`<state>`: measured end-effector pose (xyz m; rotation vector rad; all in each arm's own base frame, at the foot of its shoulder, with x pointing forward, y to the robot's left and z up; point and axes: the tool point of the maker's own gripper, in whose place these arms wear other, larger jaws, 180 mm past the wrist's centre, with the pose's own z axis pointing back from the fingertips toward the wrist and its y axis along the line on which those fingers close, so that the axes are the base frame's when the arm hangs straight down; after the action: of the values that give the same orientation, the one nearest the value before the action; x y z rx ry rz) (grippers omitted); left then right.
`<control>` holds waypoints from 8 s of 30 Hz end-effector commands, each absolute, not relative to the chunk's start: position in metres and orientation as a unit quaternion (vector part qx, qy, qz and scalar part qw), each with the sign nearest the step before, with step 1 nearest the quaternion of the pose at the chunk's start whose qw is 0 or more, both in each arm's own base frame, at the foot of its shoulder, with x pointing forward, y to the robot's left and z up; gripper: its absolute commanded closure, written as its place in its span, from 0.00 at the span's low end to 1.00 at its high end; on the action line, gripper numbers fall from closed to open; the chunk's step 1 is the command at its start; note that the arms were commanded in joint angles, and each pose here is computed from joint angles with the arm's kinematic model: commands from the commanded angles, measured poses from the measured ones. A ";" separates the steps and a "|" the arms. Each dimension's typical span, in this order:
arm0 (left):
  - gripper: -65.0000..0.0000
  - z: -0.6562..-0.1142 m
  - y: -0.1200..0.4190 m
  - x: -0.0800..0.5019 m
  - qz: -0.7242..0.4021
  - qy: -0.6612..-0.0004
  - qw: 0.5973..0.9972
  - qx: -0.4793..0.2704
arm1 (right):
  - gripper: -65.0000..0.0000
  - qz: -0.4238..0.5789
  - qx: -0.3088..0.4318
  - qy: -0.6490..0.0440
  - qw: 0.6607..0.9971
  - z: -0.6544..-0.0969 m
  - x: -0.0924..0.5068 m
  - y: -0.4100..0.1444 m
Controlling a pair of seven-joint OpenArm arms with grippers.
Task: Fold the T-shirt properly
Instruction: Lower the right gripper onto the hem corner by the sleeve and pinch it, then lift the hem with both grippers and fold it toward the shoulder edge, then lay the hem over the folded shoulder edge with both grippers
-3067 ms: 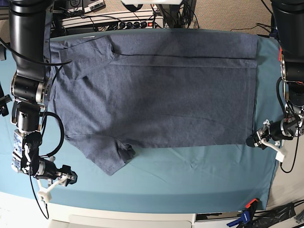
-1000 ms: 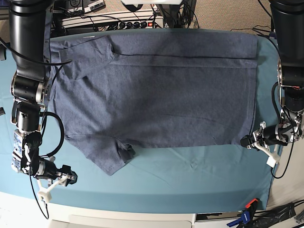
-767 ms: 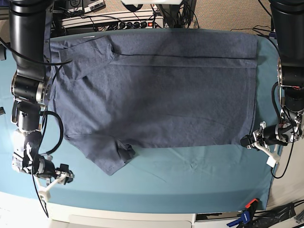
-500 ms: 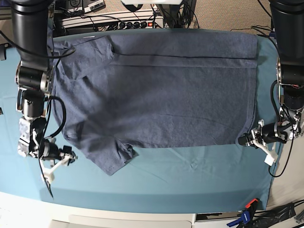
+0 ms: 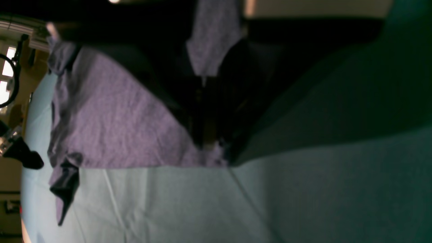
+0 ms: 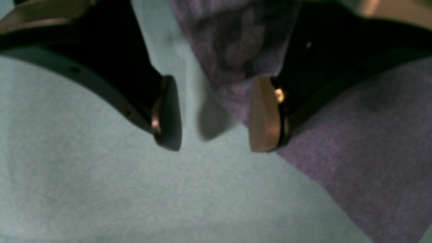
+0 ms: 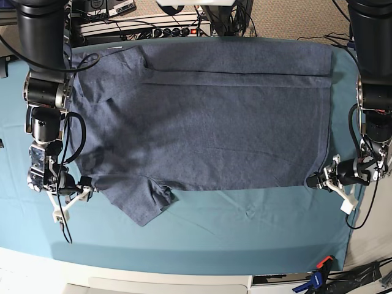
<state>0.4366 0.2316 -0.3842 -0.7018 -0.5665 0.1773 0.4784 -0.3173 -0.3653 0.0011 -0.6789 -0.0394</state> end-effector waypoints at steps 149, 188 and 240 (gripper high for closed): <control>1.00 -0.400 0.311 0.233 -0.067 -0.049 0.948 -0.307 | 1.00 0.247 -0.047 -0.360 0.898 -0.295 0.304 -0.298; 1.00 -0.307 0.277 0.288 -0.192 -0.233 0.906 -0.296 | 1.00 0.279 -0.051 -0.370 0.885 -0.275 0.282 -0.287; 1.00 -0.289 0.280 0.293 -0.220 -0.245 0.904 -0.273 | 1.00 0.259 -0.104 -0.356 0.892 -0.258 0.247 -0.319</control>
<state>0.2857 0.2676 -0.3051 -0.6035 -0.4733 -0.4440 0.2420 -0.3084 -0.2705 -0.1545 -0.7281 0.5322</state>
